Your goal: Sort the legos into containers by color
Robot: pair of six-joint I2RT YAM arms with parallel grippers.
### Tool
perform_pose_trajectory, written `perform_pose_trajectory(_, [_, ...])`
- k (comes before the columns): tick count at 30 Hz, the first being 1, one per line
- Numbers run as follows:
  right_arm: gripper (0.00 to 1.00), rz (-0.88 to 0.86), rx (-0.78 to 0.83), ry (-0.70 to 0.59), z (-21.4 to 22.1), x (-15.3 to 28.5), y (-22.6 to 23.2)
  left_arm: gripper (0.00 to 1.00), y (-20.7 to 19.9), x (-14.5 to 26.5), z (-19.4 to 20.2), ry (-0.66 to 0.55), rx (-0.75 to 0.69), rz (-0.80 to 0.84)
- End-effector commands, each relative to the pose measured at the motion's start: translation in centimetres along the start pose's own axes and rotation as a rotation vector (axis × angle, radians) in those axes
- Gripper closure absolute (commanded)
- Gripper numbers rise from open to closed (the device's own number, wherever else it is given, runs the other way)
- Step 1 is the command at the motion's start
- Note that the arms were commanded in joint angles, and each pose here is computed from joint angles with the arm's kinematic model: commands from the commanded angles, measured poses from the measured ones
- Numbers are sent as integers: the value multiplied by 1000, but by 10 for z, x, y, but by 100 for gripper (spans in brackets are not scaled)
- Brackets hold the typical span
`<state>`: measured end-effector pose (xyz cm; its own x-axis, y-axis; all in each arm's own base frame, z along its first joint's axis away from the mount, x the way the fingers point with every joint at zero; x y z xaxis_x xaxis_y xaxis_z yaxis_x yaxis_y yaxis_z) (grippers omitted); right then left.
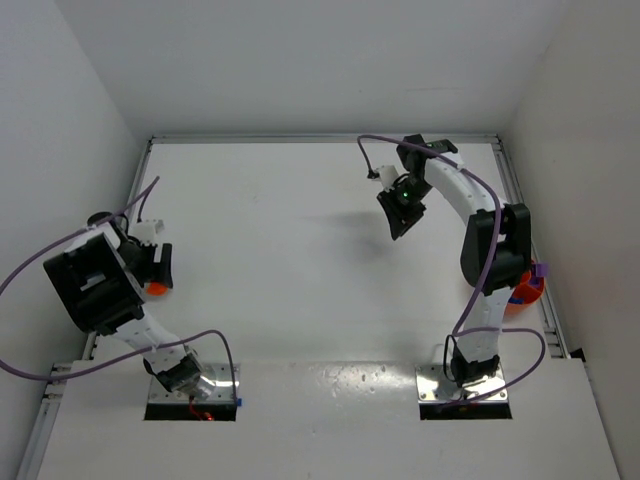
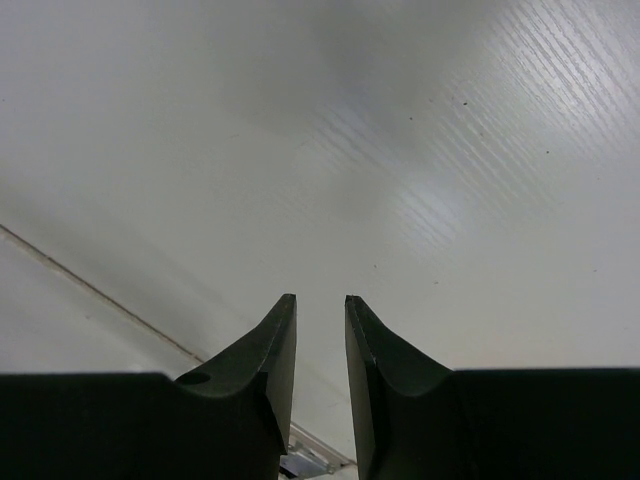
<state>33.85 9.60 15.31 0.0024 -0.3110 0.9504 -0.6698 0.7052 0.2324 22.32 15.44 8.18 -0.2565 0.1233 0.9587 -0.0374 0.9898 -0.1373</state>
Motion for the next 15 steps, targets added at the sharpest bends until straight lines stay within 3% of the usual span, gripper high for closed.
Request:
perform_pose_trajectory(1, [73,15,22,-7,-1,4,2,13,1,-3,-14,-40,-57,-5])
perform_pose_trajectory(15, [73,23,22,-2,2,5,2,26,-6,-9,8,23,-47,-37])
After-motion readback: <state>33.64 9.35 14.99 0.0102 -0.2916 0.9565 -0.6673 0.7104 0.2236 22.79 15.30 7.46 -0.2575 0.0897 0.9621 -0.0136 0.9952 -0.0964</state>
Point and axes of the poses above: each gripper's point midway between its finger pads, its own x axis back along the fingers, its own y axis along the line the jaws close on, z = x × y, the point moved 7 cm from there along x, back along the fingers, and after that the axes turned 5 degrees about x, right-handed, at the moved point
